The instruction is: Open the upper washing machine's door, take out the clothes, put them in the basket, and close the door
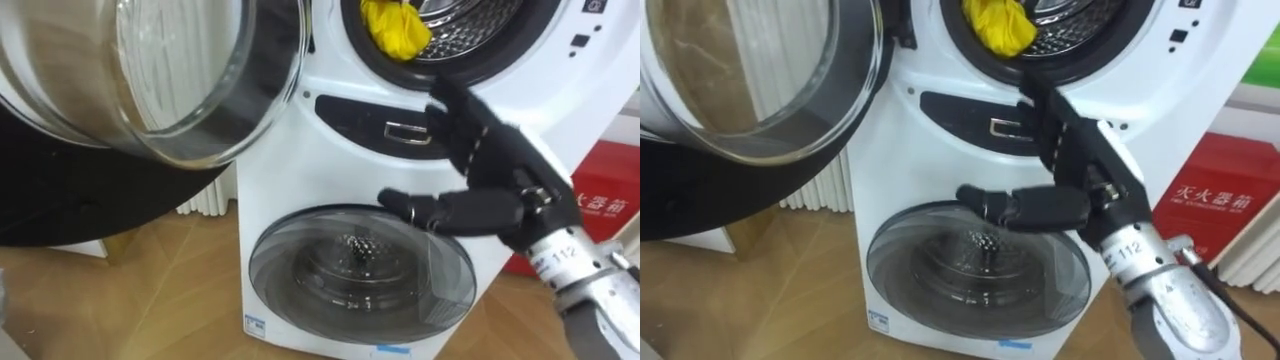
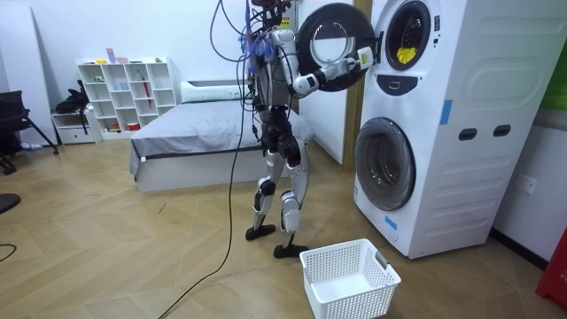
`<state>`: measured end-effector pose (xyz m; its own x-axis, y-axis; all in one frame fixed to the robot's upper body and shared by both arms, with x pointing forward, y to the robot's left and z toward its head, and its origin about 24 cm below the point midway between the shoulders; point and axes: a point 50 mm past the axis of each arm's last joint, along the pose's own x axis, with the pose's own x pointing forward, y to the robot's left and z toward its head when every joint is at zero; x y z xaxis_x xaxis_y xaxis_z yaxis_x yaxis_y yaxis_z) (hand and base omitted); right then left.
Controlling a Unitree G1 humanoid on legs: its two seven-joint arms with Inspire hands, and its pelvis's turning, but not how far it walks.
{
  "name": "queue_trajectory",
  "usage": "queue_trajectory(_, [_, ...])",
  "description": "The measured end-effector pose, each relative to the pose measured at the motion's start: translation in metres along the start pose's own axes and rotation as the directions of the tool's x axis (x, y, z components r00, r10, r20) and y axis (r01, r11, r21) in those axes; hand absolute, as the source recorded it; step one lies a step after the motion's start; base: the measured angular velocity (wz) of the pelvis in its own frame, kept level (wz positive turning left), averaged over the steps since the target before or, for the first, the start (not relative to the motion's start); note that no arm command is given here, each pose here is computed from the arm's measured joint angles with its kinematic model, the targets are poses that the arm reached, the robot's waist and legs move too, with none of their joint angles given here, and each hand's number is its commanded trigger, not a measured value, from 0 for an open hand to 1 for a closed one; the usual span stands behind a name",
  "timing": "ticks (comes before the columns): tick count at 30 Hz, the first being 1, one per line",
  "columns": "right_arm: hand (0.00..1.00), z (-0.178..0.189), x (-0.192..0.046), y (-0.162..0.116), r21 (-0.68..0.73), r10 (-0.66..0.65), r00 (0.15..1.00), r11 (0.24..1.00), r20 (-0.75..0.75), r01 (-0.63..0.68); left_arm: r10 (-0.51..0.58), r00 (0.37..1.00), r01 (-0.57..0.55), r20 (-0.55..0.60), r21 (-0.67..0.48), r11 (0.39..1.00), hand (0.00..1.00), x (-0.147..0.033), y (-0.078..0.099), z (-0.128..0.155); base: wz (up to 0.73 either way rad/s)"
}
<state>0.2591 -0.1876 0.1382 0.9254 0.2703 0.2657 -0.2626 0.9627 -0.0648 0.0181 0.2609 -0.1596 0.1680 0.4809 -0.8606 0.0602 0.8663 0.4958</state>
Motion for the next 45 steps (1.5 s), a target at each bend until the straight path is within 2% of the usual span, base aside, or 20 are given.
queue_trajectory(6, [0.00, -0.010, 0.006, -0.003, 0.021, -0.048, 0.998, 0.999, -0.038, 0.049, 0.028, 0.999, -0.027, -0.031, 0.022, 0.999, 0.00, 0.002, 0.011, -0.008, -0.04])
queue_trajectory(10, [0.00, -0.015, 0.010, -0.008, 0.008, -0.111, 0.992, 0.994, -0.066, 0.112, 0.007, 0.997, -0.004, -0.073, 0.040, 0.999, 0.00, -0.001, 0.007, -0.018, -0.04])
queue_trajectory(16, [0.00, -0.022, 0.013, -0.002, 0.014, -0.125, 0.988, 0.992, -0.095, 0.127, -0.003, 0.995, 0.007, -0.096, 0.036, 0.999, 0.00, -0.002, 0.002, -0.024, -0.19])
queue_trajectory(23, [0.00, -0.013, 0.016, -0.004, -0.003, -0.129, 0.990, 0.992, -0.051, 0.129, -0.031, 0.997, 0.034, -0.077, 0.036, 0.999, 0.00, -0.002, -0.002, -0.016, 0.01])
queue_trajectory(28, [0.00, -0.008, 0.015, -0.007, -0.020, -0.170, 0.985, 0.985, -0.015, 0.169, -0.046, 0.998, 0.047, -0.031, 0.043, 0.998, 0.00, 0.000, -0.003, 0.003, -0.13])
queue_trajectory(34, [0.00, -0.024, 0.000, -0.013, -0.077, -0.238, 0.970, 0.969, -0.048, 0.234, -0.044, 0.999, 0.042, 0.025, 0.086, 0.995, 0.00, 0.002, -0.001, 0.022, 0.01])
queue_trajectory(37, [0.00, -0.026, -0.007, -0.019, -0.093, -0.258, 0.965, 0.963, -0.055, 0.252, -0.021, 0.998, 0.015, 0.066, 0.091, 0.996, 0.00, 0.003, 0.008, 0.031, 0.10])
queue_trajectory(42, [0.00, -0.030, -0.012, -0.023, -0.051, -0.272, 0.958, 0.962, -0.093, 0.269, -0.019, 0.998, 0.012, 0.056, 0.120, 0.993, 0.00, 0.003, 0.009, 0.024, 0.18])
queue_trajectory(45, [0.00, -0.030, -0.012, -0.023, -0.021, -0.260, 0.960, 0.966, -0.099, 0.259, -0.014, 1.000, 0.012, 0.009, 0.139, 0.990, 0.00, 0.002, 0.008, 0.008, -0.08])
